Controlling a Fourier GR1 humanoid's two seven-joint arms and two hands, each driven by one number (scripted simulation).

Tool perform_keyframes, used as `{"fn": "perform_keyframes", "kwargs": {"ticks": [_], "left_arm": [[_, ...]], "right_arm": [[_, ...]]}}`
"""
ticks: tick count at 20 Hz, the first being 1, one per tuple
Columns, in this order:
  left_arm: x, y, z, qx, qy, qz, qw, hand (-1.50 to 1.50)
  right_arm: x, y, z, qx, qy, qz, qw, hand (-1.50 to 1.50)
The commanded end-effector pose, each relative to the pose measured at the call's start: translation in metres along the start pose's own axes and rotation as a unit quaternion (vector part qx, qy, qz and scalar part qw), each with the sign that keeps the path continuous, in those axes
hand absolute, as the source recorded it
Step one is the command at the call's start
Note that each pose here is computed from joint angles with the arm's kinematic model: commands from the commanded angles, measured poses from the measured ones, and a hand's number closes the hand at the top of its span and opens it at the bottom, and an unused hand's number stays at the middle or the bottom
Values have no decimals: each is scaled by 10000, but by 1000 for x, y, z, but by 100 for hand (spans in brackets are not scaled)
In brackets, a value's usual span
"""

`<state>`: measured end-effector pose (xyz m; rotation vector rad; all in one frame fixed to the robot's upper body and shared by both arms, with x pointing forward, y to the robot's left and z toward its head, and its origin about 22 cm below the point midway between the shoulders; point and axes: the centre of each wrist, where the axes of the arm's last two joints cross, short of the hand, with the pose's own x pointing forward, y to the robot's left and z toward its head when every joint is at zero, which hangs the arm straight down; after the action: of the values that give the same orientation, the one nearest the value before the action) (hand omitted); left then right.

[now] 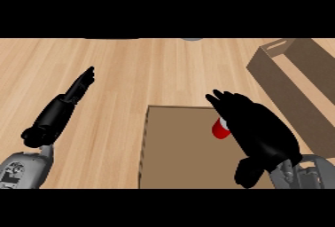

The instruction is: Pick the can from the tray and place it in the cardboard box

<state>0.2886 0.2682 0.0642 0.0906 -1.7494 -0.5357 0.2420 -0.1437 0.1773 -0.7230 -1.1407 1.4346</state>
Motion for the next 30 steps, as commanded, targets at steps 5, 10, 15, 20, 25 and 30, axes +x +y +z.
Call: {"fn": "perform_keyframes", "kwargs": {"ticks": [5, 10, 15, 20, 25, 30], "left_arm": [[10, 6, -9, -31, 68, 0, 10000, 0], [-8, 26, -5, 103, -3, -32, 9999, 0], [-1, -10, -4, 17, 18, -15, 10000, 0], [10, -9, -17, -43, 62, 40, 10000, 0], [-2, 12, -9, 41, 30, -53, 10000, 0], [1, -11, -8, 41, 62, 22, 10000, 0]], "right_arm": [[20, 20, -17, 85, 748, 518, 9958, -150], [2, 25, -31, 25, 763, 437, 9961, -150], [21, 42, -53, 105, 960, 695, 9929, -150], [3, 35, -63, 79, 1084, 729, 9914, -150], [-19, 55, -67, 303, 921, 578, 9936, -150], [4, 66, -74, 374, 926, 597, 9932, -150]]}}
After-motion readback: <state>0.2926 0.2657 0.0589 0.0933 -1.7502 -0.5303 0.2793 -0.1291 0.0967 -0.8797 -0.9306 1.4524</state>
